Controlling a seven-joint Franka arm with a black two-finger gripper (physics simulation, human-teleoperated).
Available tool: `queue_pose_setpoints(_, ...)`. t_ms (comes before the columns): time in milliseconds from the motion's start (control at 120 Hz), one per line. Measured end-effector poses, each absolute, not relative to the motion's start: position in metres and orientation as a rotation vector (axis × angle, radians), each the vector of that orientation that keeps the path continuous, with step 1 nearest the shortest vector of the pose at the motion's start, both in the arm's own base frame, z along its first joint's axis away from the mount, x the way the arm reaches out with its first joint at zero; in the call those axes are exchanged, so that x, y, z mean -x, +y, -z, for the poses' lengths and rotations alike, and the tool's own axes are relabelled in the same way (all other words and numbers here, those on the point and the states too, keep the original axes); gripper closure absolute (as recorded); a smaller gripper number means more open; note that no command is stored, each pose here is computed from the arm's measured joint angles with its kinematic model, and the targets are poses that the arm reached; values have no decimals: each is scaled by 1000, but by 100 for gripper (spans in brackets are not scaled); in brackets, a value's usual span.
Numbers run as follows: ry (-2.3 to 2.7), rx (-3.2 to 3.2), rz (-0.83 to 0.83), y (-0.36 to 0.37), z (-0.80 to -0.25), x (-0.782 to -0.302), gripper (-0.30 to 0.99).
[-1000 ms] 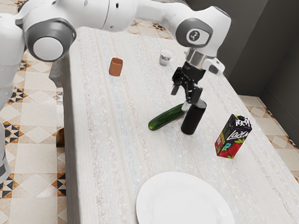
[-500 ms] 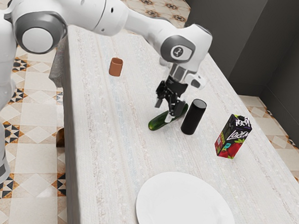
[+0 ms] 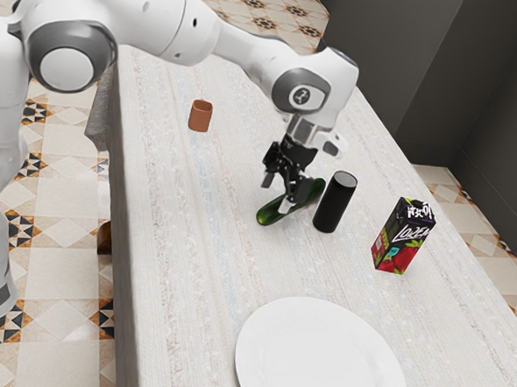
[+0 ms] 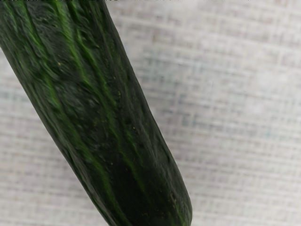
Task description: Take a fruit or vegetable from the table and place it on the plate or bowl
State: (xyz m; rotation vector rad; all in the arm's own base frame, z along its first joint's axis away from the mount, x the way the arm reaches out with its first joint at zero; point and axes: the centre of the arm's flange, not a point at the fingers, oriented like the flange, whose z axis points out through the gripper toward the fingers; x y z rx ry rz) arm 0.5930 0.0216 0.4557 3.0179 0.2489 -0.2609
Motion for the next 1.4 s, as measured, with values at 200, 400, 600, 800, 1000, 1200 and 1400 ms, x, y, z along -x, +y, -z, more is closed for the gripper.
queue_pose_setpoints(200, 223, -3041, 274, 18, -453, -593, 0)
queue_pose_setpoints(400, 192, -3055, 278, 9, -450, -595, 0)
queue_pose_setpoints(600, 198, -3059, 272, 13, -451, -594, 0)
queue_pose_setpoints(800, 208, -3068, 267, 17, -445, -598, 0)
queue_pose_setpoints(1000, 257, -3081, 238, 41, -449, -599, 1)
queue_pose_setpoints(1200, 296, -3099, 181, 61, -450, -603, 1)
queue_pose_setpoints(1400, 281, -3109, 88, 54, -445, -628, 1)
